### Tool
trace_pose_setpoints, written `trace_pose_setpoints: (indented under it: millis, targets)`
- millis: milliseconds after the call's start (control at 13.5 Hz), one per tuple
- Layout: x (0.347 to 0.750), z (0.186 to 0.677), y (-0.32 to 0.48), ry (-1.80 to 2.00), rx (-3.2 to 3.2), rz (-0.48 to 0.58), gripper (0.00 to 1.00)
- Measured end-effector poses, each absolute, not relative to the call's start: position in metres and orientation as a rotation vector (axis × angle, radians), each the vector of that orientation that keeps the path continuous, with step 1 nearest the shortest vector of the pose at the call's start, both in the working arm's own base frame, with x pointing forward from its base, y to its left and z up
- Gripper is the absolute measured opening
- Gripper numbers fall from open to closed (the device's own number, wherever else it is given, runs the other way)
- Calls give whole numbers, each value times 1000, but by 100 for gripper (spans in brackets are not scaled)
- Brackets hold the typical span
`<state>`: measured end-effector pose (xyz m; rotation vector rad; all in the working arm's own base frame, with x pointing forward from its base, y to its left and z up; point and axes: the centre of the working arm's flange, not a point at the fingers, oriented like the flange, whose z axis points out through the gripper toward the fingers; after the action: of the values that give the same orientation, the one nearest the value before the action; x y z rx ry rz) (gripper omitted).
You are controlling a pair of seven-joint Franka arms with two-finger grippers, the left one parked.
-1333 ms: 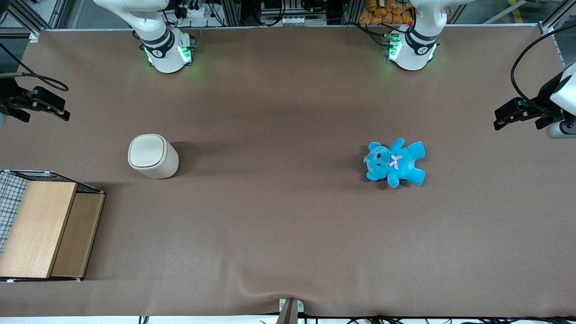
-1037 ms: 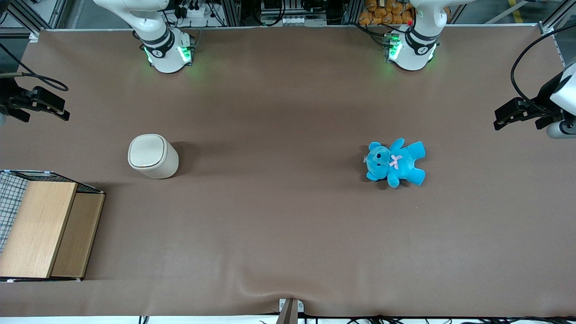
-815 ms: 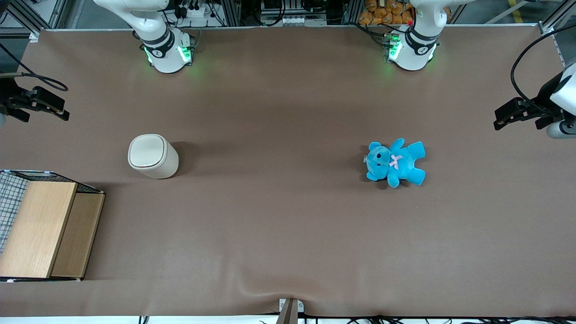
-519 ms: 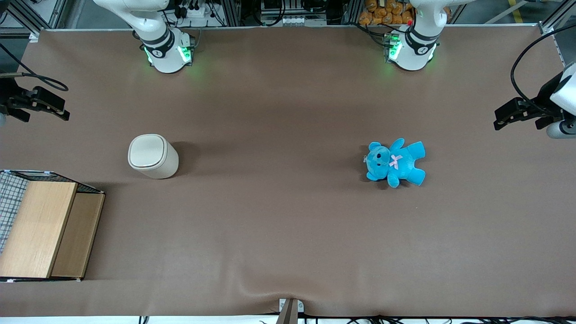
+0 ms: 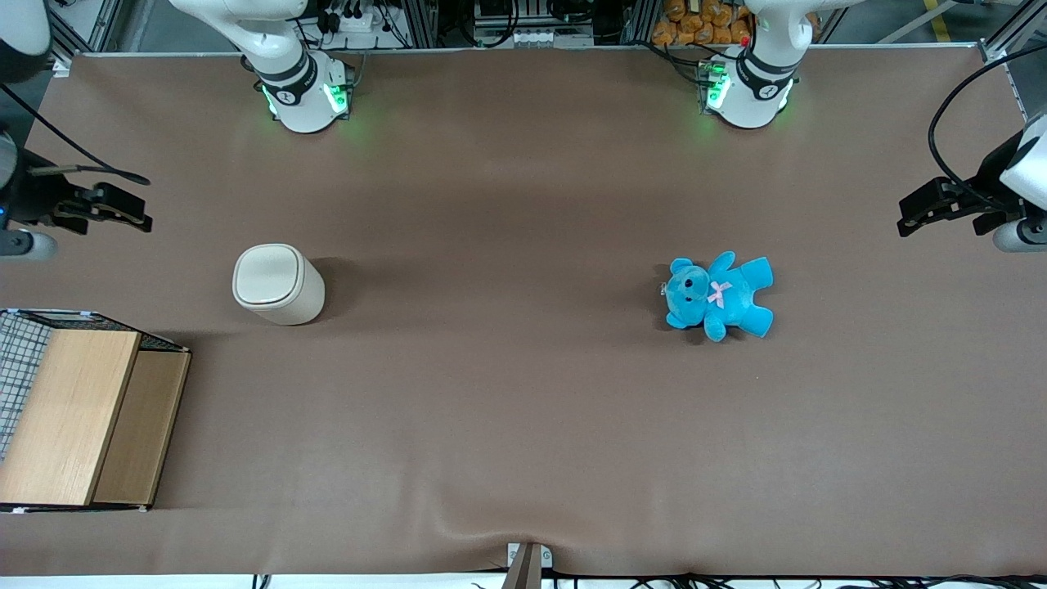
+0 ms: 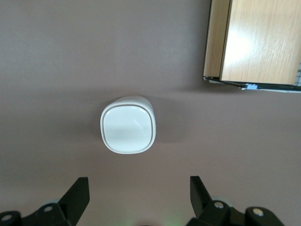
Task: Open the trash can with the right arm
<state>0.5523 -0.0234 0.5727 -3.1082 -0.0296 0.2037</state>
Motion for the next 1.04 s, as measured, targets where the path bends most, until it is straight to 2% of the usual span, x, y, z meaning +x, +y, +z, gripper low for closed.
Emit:
trace_pose_setpoints:
  millis: [222,593,815,1037]
  targets:
    - [553,539,-21,-35,-3105,240,63]
    - [547,476,-20,-32,-3097,302,4]
    - [540,448,-20,-31,-3091,350,1]
    - [538,427,-20,-29,-3096,319,1]
